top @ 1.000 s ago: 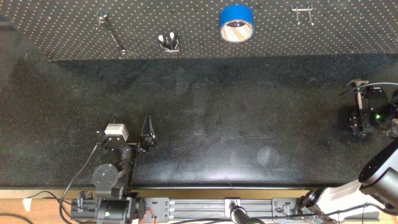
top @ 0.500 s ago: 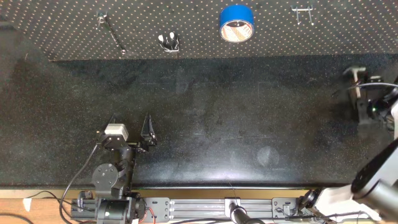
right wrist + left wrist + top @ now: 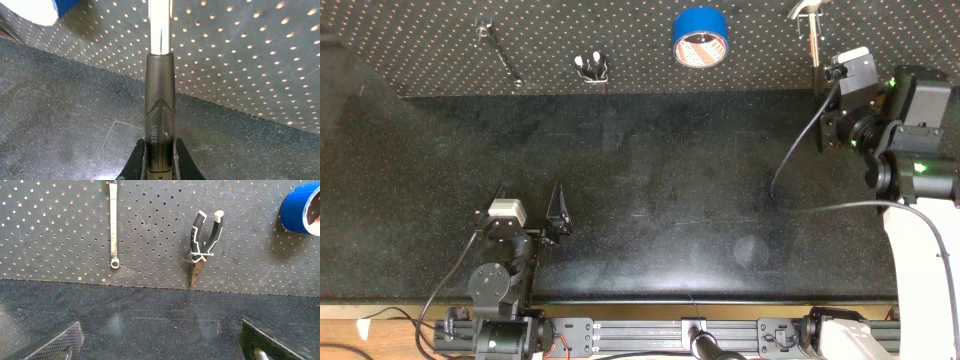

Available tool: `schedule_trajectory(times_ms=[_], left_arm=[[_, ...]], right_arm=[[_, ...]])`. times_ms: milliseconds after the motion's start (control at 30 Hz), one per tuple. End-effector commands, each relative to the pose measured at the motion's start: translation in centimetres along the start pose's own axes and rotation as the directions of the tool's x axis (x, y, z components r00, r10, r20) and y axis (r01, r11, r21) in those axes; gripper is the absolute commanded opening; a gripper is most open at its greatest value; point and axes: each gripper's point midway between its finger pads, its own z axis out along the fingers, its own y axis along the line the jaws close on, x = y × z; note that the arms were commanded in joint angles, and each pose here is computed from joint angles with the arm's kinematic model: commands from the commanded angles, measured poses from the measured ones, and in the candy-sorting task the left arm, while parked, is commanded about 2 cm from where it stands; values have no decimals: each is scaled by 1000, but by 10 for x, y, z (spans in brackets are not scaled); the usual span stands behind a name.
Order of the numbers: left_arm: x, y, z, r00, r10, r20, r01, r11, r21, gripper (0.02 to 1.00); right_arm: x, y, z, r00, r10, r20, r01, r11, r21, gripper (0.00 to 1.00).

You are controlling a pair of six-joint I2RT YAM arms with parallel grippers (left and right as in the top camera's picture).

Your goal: Place Tools Onto Pegboard

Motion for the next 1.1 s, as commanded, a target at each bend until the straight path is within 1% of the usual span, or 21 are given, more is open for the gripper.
schedule_trajectory(times_ms=[33, 233, 267, 300, 333, 433, 467, 500, 533, 600, 667, 700, 733, 767, 833, 900, 967, 1000, 1100], left_arm=[[0, -2, 0, 1000, 16, 0, -16, 1000, 11, 996], [0, -2, 0, 1000, 16, 0, -16, 1000, 11, 996], [1, -2, 0, 1000, 16, -1, -16, 1000, 11, 996], [0, -2, 0, 1000, 16, 0, -16, 1000, 11, 996], [1, -2, 0, 1000, 16, -1, -16, 1000, 11, 998], [0, -2, 0, 1000, 16, 0, -16, 1000, 11, 996], [0, -2, 0, 1000, 16, 0, -16, 1000, 11, 996], [1, -2, 0, 1000, 16, -1, -16, 1000, 11, 996], [0, -2, 0, 1000, 16, 0, -16, 1000, 11, 996], [1, -2, 0, 1000, 16, -1, -16, 1000, 11, 996], [1, -2, 0, 1000, 16, -1, -16, 1000, 11, 996], [0, -2, 0, 1000, 16, 0, -16, 1000, 11, 998], [1, -2, 0, 1000, 16, -1, -16, 1000, 11, 996], [1, -2, 0, 1000, 16, -1, -16, 1000, 11, 998], [0, -2, -1, 1000, 16, 0, -16, 1000, 11, 996], [0, -2, 0, 1000, 16, 0, -16, 1000, 11, 996], [1, -2, 0, 1000, 16, -1, -16, 1000, 11, 996], [1, -2, 0, 1000, 16, -1, -16, 1000, 11, 996], [1, -2, 0, 1000, 16, -1, -16, 1000, 11, 996]], right_arm=[[7, 0, 18, 999, 33, -38, -34, 999, -28, 75], [20, -8, 35, 994, 53, -95, -54, 998, -13, 77], [22, -10, 36, 993, 53, -102, -54, 999, 1, 261], [21, -11, 36, 994, 51, -96, -51, 999, 3, 673], [18, -12, 37, 996, 43, -84, -43, 999, 5, 993], [5, -14, 34, 1000, 18, -13, -17, 1000, 24, 987], [5, -12, 33, 999, -2, 34, 1, 999, 34, 996], [8, -7, 30, 990, -12, 141, 5, 999, 52, 996], [13, -5, 28, 983, -4, 181, -6, 998, 59, 996], [57, 13, 15, 950, 46, 308, -69, 995, 67, 998], [88, 25, 6, 928, 30, 371, -63, 995, 77, 998], [106, 32, 2, 917, 47, 396, -82, 994, 72, 998], [113, 36, -1, 907, 59, 417, -95, 993, 66, 998], [118, 41, -5, 892, 56, 448, -94, 994, 63, 1000], [118, 49, -14, 860, 20, 510, -61, 996, 64, 1000], [118, 61, -21, 841, -2, 540, -31, 998, 53, 1000], [119, 63, -28, 832, -14, 555, -32, 997, 71, 1000], [123, 66, -28, 839, -10, 545, -30, 997, 65, 1000], [114, 68, -41, 799, -35, 600, -18, 997, 81, 1000]])
